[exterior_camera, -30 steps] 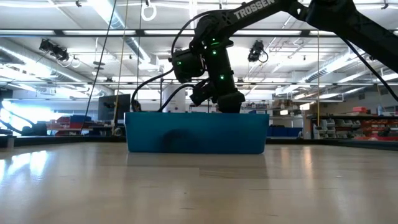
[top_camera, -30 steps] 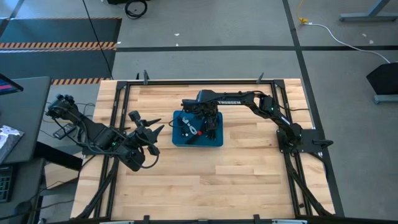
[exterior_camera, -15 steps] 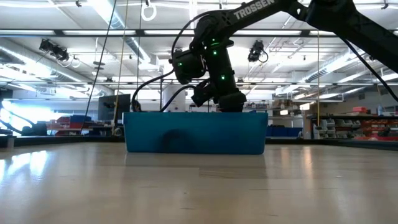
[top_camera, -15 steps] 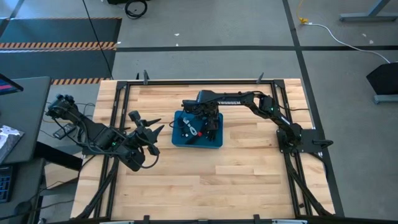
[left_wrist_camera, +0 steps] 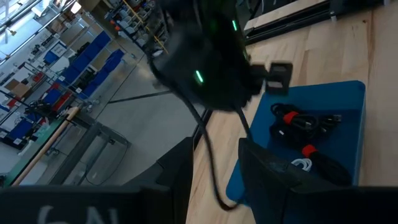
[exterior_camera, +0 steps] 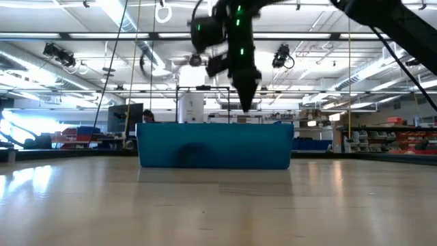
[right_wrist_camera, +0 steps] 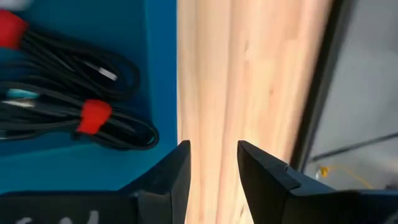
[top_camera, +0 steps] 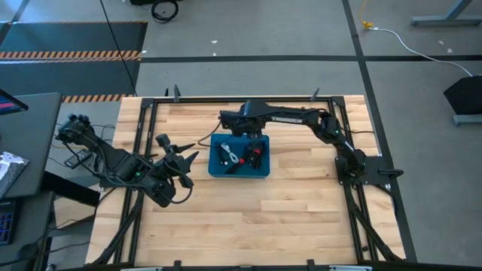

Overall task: Pick and place USB-C Cables
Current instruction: Move the blue bin to the center of the table

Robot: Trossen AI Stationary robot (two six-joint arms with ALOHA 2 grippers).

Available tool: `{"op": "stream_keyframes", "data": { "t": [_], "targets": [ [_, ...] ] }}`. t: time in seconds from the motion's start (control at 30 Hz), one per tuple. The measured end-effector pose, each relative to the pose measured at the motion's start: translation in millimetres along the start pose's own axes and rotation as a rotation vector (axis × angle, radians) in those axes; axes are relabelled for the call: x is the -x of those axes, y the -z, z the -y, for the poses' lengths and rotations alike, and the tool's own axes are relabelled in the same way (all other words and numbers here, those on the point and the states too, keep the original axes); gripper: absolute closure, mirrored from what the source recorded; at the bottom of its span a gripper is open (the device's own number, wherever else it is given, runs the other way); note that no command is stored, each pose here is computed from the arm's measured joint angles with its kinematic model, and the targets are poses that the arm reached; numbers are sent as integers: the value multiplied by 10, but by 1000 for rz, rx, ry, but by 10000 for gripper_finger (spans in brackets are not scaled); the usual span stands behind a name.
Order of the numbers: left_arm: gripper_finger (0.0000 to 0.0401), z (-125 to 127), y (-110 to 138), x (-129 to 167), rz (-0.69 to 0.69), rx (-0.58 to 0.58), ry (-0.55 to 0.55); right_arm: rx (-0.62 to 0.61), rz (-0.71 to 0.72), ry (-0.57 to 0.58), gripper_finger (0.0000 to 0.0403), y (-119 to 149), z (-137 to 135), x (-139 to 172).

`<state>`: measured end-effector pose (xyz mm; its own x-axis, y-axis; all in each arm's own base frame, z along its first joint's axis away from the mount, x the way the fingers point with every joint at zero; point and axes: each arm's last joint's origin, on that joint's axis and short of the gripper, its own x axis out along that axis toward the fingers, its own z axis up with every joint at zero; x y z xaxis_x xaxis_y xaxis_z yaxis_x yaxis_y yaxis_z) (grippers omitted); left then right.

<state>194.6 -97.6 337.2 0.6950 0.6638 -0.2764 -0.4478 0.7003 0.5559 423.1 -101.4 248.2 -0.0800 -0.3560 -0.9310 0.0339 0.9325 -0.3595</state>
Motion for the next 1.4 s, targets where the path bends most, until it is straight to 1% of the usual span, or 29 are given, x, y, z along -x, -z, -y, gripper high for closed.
{"op": "stream_keyframes", "data": {
  "t": [0.07,0.2,0.3,0.37,0.43,0.53,0.7,0.8,0.9,0.97,1.03,1.13,1.23,1.4],
  "targets": [
    [266,0,0,0,0,0,0,-19,56,-5,265,53,31,213],
    [266,0,0,0,0,0,0,-84,133,-65,265,256,45,605],
    [266,0,-1,0,0,1,0,-137,144,-99,265,471,22,874],
    [266,0,-1,0,0,5,0,-168,197,-125,265,596,-15,1043],
    [266,2,-6,0,3,10,0,-166,242,-173,265,768,-74,1231],
    [266,11,-29,0,10,10,15,-175,308,-192,265,1023,-159,1469],
    [266,66,-161,-6,55,30,155,-230,467,-199,266,1417,-242,1786],
    [266,149,-261,-110,117,75,258,-242,535,-219,266,1599,-326,1866],
    [266,221,-294,-323,149,107,325,-228,539,-232,266,1722,-441,1828],
    [266,228,-258,-507,101,103,364,-222,502,-234,267,1778,-528,1724],
    [266,195,-170,-704,6,117,380,-213,444,-234,268,1789,-639,1557],
    [267,76,8,-951,-170,147,395,-180,324,-219,268,1814,-828,1239],
    [267,-67,192,-1100,-341,170,390,-136,230,-195,268,1871,-993,903],
    [267,-266,422,-1263,-554,202,378,-117,252,-182,269,1912,-1123,451]
  ]
}}
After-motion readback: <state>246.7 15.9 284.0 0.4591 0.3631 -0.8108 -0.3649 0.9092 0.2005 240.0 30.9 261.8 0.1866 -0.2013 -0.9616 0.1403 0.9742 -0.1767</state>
